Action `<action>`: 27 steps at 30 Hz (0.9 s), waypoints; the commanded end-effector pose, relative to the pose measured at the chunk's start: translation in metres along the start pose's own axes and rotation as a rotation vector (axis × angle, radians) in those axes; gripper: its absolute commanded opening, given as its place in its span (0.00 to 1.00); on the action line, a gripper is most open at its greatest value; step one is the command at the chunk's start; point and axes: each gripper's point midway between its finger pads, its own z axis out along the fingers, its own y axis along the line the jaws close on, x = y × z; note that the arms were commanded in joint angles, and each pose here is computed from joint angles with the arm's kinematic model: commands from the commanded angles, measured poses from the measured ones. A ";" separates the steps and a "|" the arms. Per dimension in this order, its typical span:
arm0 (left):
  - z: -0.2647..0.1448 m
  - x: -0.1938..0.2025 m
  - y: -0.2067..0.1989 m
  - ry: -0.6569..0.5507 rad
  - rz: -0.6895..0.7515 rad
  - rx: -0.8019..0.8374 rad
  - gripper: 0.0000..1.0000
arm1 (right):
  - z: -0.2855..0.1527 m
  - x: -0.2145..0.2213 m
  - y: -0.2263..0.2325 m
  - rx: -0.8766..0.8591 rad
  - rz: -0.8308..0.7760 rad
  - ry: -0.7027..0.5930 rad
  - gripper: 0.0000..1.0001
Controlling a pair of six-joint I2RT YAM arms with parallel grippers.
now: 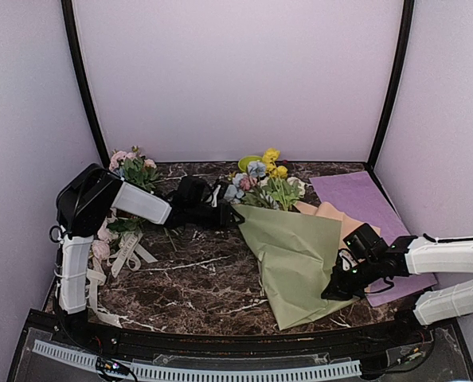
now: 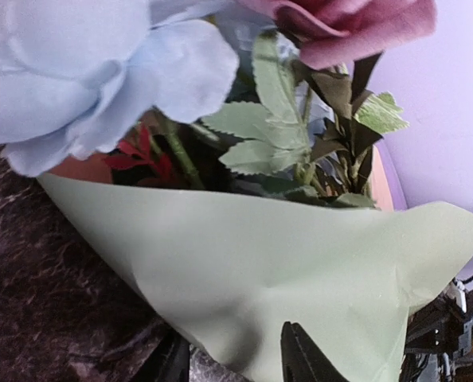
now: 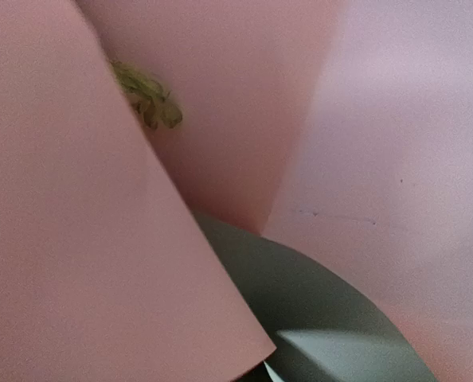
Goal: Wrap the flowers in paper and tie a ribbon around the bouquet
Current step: Press the fold line of the 2/3-folded wrapping paper.
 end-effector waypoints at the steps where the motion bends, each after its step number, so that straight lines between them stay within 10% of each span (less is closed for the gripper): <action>1: 0.006 -0.005 -0.018 -0.010 -0.010 0.126 0.33 | 0.008 0.033 -0.044 0.149 0.046 0.115 0.00; 5: 0.008 -0.005 -0.012 -0.002 0.005 0.093 0.01 | 0.007 0.033 -0.044 0.153 0.044 0.117 0.00; 27: -0.011 -0.049 0.013 0.019 0.231 -0.190 0.00 | 0.002 0.046 -0.021 0.019 -0.035 0.192 0.00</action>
